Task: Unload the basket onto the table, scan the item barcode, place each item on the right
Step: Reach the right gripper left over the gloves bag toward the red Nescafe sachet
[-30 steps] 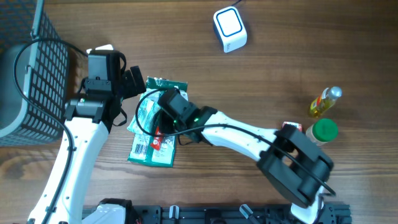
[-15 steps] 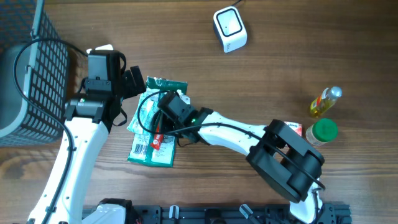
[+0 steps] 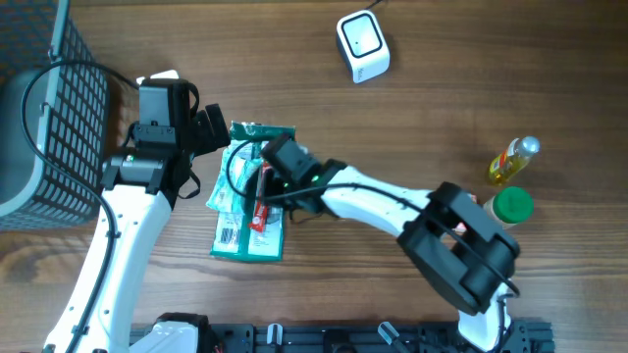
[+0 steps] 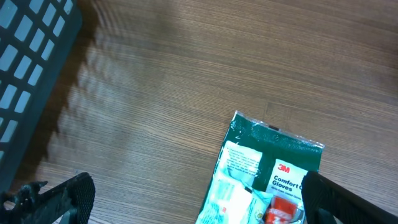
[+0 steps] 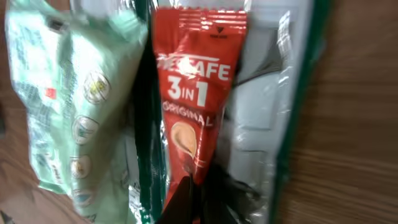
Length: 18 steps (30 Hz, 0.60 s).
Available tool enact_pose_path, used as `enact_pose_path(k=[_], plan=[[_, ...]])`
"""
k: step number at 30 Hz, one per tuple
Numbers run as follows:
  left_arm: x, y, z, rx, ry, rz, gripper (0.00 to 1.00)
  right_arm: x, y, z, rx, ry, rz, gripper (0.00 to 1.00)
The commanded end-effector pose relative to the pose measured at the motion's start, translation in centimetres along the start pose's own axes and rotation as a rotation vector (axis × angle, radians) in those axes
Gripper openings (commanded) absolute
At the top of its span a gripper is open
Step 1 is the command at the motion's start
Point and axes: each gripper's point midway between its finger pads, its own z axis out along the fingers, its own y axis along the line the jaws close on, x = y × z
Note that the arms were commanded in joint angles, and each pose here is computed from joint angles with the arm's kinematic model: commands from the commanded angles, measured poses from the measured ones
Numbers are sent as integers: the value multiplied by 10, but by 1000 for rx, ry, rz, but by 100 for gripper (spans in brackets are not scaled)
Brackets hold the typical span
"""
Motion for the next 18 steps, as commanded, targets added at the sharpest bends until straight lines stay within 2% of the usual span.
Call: enact_pose_path(k=[1, 7, 9, 13, 18], plan=[[-6, 1, -3, -2, -18, -22, 100, -13, 16, -33, -56, -32, -144, 4], [-6, 1, -3, -2, -18, -22, 100, -12, 4, -35, 7, -33, -418, 4], [-6, 1, -3, -2, -18, -23, 100, -11, -12, -35, 82, -22, -532, 4], [-6, 1, -3, -2, -18, -22, 100, -22, -45, -41, 271, -57, -567, 4], [-6, 1, -3, -2, -18, -22, 100, -24, -50, -40, 299, -61, -589, 8]])
